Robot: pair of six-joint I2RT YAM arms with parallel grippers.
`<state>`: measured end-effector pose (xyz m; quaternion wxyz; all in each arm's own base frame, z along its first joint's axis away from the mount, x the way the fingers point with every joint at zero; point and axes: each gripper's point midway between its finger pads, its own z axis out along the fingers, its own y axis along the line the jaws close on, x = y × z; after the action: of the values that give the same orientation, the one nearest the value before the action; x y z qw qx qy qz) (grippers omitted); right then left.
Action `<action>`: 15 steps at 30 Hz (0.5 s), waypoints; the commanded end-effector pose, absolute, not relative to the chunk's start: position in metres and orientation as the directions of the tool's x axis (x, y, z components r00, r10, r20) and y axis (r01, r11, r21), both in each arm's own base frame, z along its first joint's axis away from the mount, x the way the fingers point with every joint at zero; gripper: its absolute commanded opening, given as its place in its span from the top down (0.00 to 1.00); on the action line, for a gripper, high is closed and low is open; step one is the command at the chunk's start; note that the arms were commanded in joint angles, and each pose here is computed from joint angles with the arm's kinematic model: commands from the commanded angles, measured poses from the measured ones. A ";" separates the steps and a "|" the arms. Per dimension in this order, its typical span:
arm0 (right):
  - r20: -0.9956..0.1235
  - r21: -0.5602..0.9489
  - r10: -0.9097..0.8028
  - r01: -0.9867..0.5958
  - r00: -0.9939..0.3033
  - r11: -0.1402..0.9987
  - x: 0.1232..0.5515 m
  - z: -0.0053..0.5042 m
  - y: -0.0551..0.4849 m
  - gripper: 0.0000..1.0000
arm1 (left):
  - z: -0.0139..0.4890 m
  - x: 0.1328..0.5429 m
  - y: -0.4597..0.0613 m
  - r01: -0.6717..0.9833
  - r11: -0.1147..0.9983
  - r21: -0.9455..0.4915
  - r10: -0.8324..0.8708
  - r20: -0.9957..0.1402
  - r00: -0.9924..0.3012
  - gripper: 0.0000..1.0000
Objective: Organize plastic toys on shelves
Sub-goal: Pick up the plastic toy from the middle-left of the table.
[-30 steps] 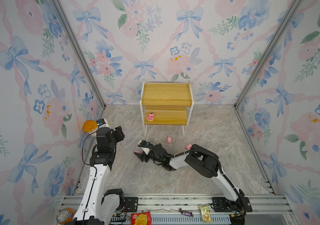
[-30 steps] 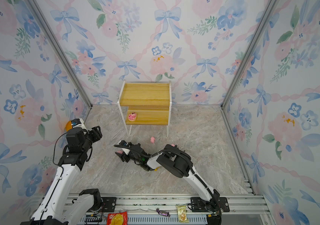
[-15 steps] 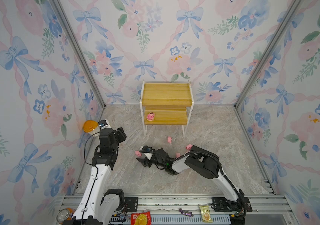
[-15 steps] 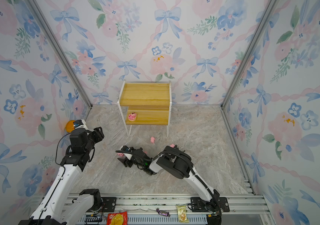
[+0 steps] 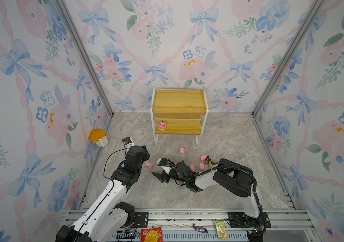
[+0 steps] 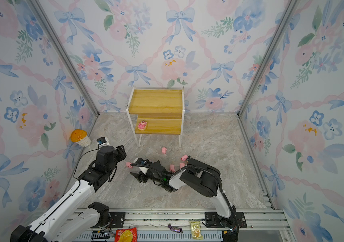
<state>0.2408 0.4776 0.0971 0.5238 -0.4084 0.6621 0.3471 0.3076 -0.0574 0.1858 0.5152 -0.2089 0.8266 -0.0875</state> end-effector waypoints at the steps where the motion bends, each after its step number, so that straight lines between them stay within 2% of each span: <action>1: -0.975 0.063 -0.163 -0.885 -0.154 0.462 0.241 0.112 0.458 0.23 | 0.186 0.304 -0.059 -0.349 0.874 -0.338 -0.451 -0.832 -0.324 0.40; 7: -0.947 0.087 -0.207 -0.817 -0.245 0.571 0.252 0.117 0.407 0.23 | 0.185 0.286 -0.114 -0.344 0.891 -0.297 -0.396 -0.878 -0.267 0.41; 12: -0.937 0.117 -0.186 -0.769 -0.296 0.629 0.256 0.110 0.366 0.23 | 0.176 0.278 -0.159 -0.331 0.898 -0.290 -0.385 -0.883 -0.269 0.42; 15: -0.934 0.183 -0.118 -0.735 -0.338 0.653 0.259 0.118 0.343 0.23 | 0.163 0.271 -0.174 -0.345 0.890 -0.299 -0.401 -0.873 -0.276 0.43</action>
<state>0.2552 0.3634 0.1198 0.5130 -0.3194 0.7377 0.3011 0.2752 -0.1820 0.1614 0.5354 -0.1877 0.8224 -0.0411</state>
